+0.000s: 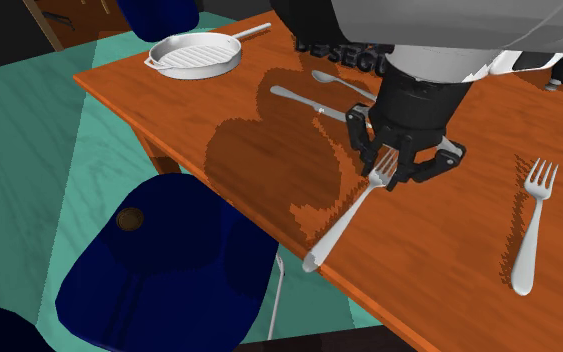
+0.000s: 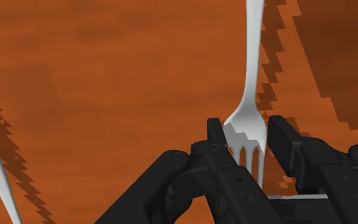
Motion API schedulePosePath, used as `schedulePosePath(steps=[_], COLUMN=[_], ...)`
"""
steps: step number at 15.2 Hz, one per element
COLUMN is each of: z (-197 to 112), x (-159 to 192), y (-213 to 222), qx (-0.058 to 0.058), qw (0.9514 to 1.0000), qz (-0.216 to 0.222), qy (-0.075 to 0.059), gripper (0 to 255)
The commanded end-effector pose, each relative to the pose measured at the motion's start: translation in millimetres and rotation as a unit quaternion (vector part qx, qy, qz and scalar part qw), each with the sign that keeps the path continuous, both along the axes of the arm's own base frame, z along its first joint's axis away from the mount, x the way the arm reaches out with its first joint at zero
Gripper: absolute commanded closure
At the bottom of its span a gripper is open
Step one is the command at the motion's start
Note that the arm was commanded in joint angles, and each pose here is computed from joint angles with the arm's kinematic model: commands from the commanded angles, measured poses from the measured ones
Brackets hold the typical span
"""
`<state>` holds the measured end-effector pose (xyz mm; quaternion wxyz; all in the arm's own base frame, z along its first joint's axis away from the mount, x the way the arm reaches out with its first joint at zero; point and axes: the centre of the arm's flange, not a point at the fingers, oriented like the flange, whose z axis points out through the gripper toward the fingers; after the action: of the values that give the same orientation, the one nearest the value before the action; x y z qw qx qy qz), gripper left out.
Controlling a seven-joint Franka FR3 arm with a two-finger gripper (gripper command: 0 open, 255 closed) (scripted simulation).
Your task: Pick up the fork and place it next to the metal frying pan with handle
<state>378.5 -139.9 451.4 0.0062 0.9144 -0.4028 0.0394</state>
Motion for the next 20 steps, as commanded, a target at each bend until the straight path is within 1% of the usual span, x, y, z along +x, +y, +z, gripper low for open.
schedulePosePath(steps=[1,18,19,20], z=[8,98,99,99], x=[0,0,0,8], y=[0,0,0,10], qx=[0.001,0.001,0.001,0.001], qw=[1.0000,1.0000,1.0000,1.0000], qz=[0.001,0.001,0.001,0.001], qy=[0.002,0.002,0.002,0.002], gripper=[255,255,255,255])
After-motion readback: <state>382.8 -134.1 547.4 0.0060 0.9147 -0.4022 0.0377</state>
